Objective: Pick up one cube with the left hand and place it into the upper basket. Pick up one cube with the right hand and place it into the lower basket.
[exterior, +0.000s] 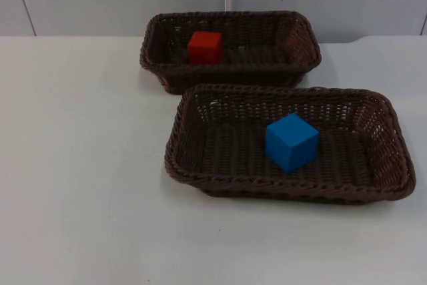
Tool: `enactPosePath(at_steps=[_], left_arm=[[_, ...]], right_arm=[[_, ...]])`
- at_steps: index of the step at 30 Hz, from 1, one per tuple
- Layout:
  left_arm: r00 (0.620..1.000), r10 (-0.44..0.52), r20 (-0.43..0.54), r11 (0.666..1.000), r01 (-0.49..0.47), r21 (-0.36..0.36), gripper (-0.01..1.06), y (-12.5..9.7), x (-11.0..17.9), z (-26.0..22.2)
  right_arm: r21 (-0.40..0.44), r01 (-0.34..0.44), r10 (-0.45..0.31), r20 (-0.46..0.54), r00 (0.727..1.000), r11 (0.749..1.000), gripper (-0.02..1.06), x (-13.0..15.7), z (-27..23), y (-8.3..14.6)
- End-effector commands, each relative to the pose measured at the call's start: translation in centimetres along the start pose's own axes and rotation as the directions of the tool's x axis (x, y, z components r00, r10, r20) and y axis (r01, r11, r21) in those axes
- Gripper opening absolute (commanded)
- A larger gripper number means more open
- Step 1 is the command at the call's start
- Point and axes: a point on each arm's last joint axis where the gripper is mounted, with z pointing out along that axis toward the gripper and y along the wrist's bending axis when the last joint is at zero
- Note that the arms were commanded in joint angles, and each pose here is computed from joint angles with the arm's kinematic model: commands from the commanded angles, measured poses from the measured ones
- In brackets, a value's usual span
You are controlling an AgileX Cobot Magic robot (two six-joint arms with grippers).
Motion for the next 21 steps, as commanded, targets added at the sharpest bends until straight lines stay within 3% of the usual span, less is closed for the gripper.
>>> enactPosePath(at_steps=[1, 21], left_arm=[[1.0, -0.004, -0.005, 1.0, 0.004, -0.005, 1.05, 0.03, 0.14, 0.02], [1.0, -0.006, -0.005, 1.0, 0.006, -0.001, 1.05, -0.01, 0.14, 0.02]], right_arm=[[-0.005, 0.001, -0.001, 0.001, 1.0, 1.0, 1.05, 0.12, 0.06, 0.06], [0.002, -0.002, 0.002, 0.003, 1.0, 1.0, 1.05, 0.1, 0.06, 0.01]])
